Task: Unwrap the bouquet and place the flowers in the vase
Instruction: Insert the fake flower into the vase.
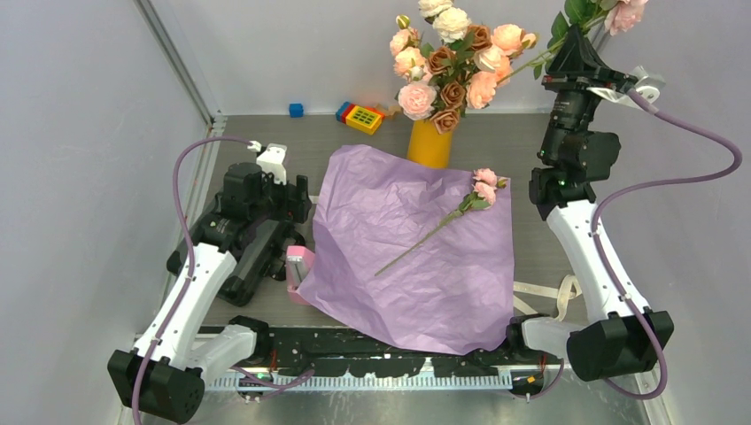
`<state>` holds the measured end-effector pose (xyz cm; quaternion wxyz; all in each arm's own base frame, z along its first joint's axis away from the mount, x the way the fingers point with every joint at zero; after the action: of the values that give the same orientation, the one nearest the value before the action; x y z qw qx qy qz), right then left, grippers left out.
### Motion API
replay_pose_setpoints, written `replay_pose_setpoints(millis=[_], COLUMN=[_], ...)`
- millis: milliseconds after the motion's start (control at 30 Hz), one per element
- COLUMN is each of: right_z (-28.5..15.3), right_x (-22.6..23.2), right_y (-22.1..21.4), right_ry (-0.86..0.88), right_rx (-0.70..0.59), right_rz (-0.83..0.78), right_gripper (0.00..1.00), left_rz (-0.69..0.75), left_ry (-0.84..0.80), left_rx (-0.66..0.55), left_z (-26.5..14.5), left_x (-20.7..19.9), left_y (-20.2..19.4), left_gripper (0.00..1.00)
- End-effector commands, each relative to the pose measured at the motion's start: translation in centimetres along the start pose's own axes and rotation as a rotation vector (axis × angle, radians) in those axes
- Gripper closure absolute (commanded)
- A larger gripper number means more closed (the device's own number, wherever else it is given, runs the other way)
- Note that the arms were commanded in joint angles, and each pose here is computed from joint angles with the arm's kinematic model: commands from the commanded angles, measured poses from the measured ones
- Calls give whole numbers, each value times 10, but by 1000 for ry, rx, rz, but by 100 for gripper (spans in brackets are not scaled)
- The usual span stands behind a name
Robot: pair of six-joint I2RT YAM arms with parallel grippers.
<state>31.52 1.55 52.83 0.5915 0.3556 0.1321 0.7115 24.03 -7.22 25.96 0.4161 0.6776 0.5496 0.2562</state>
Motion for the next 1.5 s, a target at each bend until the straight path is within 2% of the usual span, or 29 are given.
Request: replay_pose_setpoints(millis=[0,167,467,1067,1467], right_z=[9,9,4,3,18], right_x=[15,24,46,55,68], right_y=[18,8,-17,-60,-51], right_ry=[52,101,203,258,325], right_rx=[-57,-17,95,216,224], right_rz=[15,-20,-182,-196,-234], right_gripper=[100,100,100,100,100], left_rz=[9,8,6,6,6], left_ry=[-9,-17,-25,-29,-28], left_rx=[-46,-45,-49,-51,-57], left_z=[-2,-2,-2,-3,-4], left_x=[0,-1,-2,-3,-3], left_y=[7,7,7,8,8], left_gripper=[8,8,8,8,8])
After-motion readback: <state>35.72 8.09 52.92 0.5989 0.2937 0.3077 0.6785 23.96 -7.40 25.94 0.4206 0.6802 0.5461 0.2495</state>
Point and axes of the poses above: each gripper's point midway between its finger pads, its own z axis out along the fingers, its own x axis along the line the jaws close on, y = z × x, the point moved 7 cm from there along -z, back along the fingers, and after that the axes turned 2 degrees about -z, right-handed, at the moved point
